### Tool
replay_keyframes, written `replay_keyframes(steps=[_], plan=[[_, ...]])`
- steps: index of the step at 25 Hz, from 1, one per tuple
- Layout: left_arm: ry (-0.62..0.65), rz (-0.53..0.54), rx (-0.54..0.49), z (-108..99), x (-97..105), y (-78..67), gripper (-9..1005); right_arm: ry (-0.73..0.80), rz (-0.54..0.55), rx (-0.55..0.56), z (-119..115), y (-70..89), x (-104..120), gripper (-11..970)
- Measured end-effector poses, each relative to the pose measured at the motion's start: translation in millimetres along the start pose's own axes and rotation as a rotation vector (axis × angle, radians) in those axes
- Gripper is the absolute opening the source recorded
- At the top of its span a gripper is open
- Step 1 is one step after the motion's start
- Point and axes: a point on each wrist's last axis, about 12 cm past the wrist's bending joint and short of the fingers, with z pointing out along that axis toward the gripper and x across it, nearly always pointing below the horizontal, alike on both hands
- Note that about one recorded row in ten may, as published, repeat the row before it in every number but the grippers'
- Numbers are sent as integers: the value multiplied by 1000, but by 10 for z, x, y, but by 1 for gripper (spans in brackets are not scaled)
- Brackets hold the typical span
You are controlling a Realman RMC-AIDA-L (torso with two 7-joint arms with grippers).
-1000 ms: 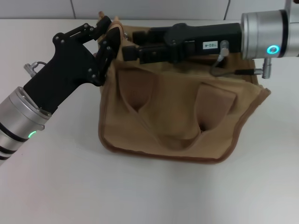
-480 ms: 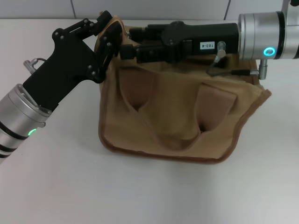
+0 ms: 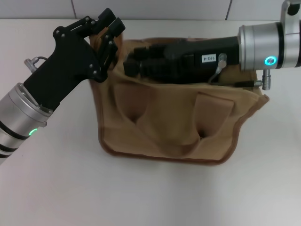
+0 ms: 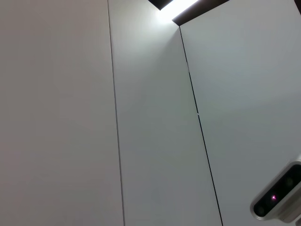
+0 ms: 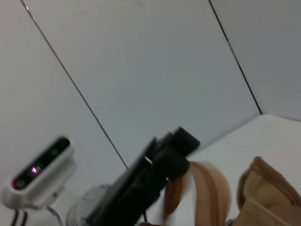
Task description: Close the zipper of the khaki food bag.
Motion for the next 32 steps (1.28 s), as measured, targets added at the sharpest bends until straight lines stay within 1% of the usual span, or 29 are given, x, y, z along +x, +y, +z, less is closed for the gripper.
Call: replay_keyframes(steps=[2, 5, 8, 9, 12, 15, 16, 17, 18, 20, 22, 23, 24, 26, 27, 28, 29, 32], plan=[[1, 0, -1, -4, 0, 0, 183, 19, -9, 16, 10, -15, 12, 768], [3, -1, -5, -21, 2, -4, 183, 13, -42, 32, -36, -19, 29, 767], [6, -2, -8, -30, 6, -5, 183, -23, -93, 39, -162, 31, 18, 767], [8, -2, -9, -31, 7, -5, 183, -23, -93, 39, -162, 31, 18, 767], [10, -2, -11, -36, 9, -6, 183, -60, -124, 43, -263, 81, 11, 767], [15, 2, -16, -70, 7, -2, 183, -82, -140, 53, -361, 113, 29, 766], [23, 12, -23, -130, -5, 17, 183, -94, -146, 69, -430, 123, 47, 766], [23, 12, -23, -130, -5, 17, 183, -94, -146, 69, -430, 123, 47, 766], [29, 20, -28, -169, -16, 33, 183, -114, -150, 92, -518, 127, 68, 766], [43, 37, -42, -263, -45, 80, 183, -127, -156, 97, -553, 133, 75, 766], [62, 45, -75, -406, -101, 161, 183, -157, -164, 102, -605, 143, 91, 766], [86, 30, -113, -544, -163, 252, 185, -190, -169, 104, -650, 154, 114, 766], [86, 30, -113, -544, -163, 252, 187, -190, -169, 104, -650, 154, 114, 766], [125, 19, -136, -644, -208, 338, 191, -209, -174, 108, -680, 159, 127, 767], [158, 10, -146, -695, -222, 386, 193, -216, -179, 111, -694, 160, 130, 767], [233, -8, -153, -735, -206, 455, 194, -224, -187, 115, -715, 159, 138, 767], [233, -8, -153, -735, -206, 455, 195, -224, -187, 115, -715, 159, 138, 767], [329, -30, -128, -713, -121, 473, 197, -227, -195, 116, -723, 162, 150, 766]])
